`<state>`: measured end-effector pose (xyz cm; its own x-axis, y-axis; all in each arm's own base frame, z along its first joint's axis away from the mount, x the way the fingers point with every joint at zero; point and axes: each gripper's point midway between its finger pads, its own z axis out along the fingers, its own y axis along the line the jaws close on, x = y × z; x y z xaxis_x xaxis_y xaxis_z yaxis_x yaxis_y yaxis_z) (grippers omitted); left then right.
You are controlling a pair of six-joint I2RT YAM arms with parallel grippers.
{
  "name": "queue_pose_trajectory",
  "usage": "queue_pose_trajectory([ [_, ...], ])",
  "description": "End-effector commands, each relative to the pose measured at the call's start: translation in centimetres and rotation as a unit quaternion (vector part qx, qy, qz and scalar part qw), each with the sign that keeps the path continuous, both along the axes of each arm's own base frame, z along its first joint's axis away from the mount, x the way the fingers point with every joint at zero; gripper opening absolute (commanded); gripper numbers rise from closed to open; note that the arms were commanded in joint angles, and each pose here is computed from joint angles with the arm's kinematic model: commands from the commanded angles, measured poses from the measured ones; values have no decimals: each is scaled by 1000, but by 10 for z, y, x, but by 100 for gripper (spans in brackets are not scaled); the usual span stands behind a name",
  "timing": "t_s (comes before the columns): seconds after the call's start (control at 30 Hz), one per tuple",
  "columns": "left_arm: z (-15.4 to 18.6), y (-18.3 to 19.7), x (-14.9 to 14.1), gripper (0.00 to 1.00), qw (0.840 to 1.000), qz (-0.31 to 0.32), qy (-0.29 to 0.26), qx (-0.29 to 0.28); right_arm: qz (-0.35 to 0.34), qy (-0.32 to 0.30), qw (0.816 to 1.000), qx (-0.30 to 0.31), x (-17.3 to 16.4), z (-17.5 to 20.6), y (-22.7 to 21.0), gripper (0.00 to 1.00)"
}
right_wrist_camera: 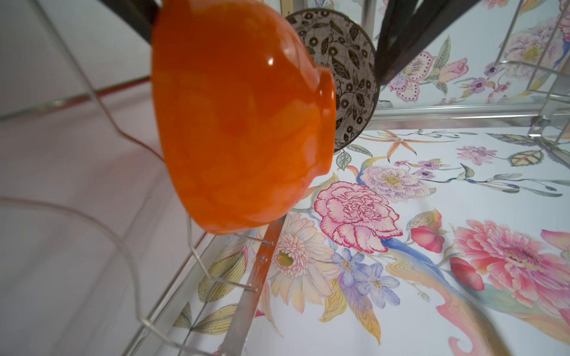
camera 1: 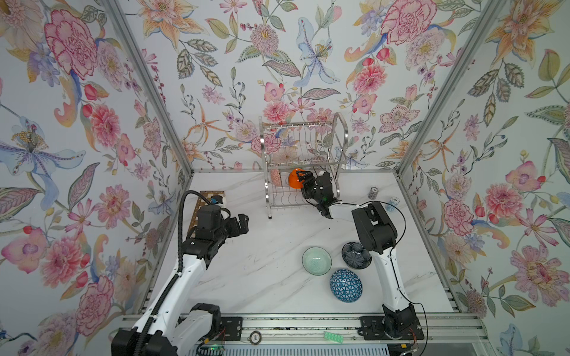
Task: Load bowls into a dish rack
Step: Place the bowl in the dish rack.
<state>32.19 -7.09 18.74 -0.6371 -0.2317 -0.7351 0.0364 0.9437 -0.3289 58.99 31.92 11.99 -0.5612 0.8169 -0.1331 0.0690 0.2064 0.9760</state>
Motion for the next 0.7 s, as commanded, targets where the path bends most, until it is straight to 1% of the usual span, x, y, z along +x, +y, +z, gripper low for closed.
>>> queue_pose_trajectory([
  [0.0, 0, -4, -3, 99, 1000, -11, -6, 4, -17, 95, 995, -17, -10, -70, 2, 83],
  [0.13, 1, -5, -4, 99, 1000, -13, -7, 3, -30, 103, 994, -20, -9, -74, -3, 77],
  [0.23, 1, -5, -4, 99, 1000, -13, -7, 3, -28, 100, 994, -29, -9, -74, -3, 66],
  [0.37, 1, -6, -4, 99, 1000, -15, -7, 2, -23, 97, 993, -56, -10, -74, -3, 60],
  [0.47, 1, -6, -4, 99, 1000, -15, -7, 2, -16, 92, 993, -73, -11, -74, -2, 57],
  [0.67, 0, -7, -4, 99, 1000, -17, -7, 2, -2, 69, 987, -144, -13, -63, -1, 57],
])
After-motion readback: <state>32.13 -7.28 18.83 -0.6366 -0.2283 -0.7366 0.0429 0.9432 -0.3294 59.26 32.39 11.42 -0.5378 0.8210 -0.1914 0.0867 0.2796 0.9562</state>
